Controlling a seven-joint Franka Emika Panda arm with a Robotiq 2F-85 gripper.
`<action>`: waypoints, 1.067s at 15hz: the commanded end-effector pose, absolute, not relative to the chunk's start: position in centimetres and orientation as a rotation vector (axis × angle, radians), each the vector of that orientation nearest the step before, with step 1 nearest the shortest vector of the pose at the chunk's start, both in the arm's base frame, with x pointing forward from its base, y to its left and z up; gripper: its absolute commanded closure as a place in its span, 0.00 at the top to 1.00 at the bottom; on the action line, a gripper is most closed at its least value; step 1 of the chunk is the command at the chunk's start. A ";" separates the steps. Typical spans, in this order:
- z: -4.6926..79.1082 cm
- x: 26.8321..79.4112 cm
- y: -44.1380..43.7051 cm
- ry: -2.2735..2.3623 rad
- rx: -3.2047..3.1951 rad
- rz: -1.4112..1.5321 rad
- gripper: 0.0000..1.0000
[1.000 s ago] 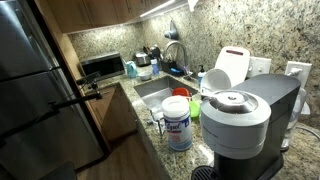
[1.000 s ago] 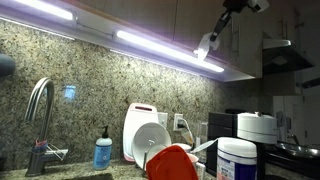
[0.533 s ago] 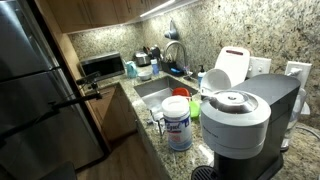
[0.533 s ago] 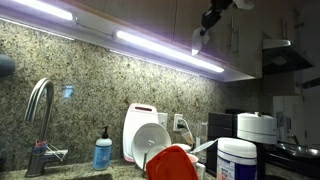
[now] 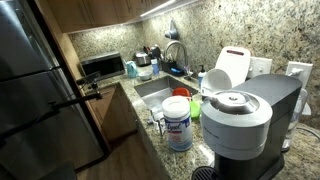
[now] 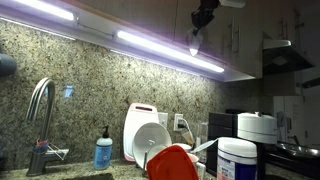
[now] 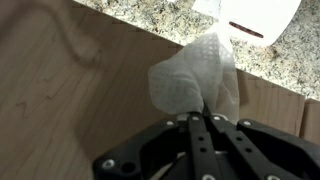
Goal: Remove a wipe from the container
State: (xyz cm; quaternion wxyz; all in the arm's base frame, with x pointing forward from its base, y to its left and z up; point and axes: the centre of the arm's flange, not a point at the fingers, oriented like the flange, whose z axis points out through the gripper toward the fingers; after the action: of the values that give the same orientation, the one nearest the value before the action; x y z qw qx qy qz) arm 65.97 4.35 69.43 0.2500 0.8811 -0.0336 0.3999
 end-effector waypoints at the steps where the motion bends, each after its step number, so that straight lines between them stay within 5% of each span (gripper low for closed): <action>1: 69.4 66.0 4.4 -0.092 2.399 1.089 0.02; 16: 68.0 65.3 -3.4 -0.345 2.388 0.960 0.01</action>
State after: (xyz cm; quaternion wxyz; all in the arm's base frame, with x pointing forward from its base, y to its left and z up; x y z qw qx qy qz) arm 65.75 0.17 68.46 0.2612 0.8901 -0.0905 0.3623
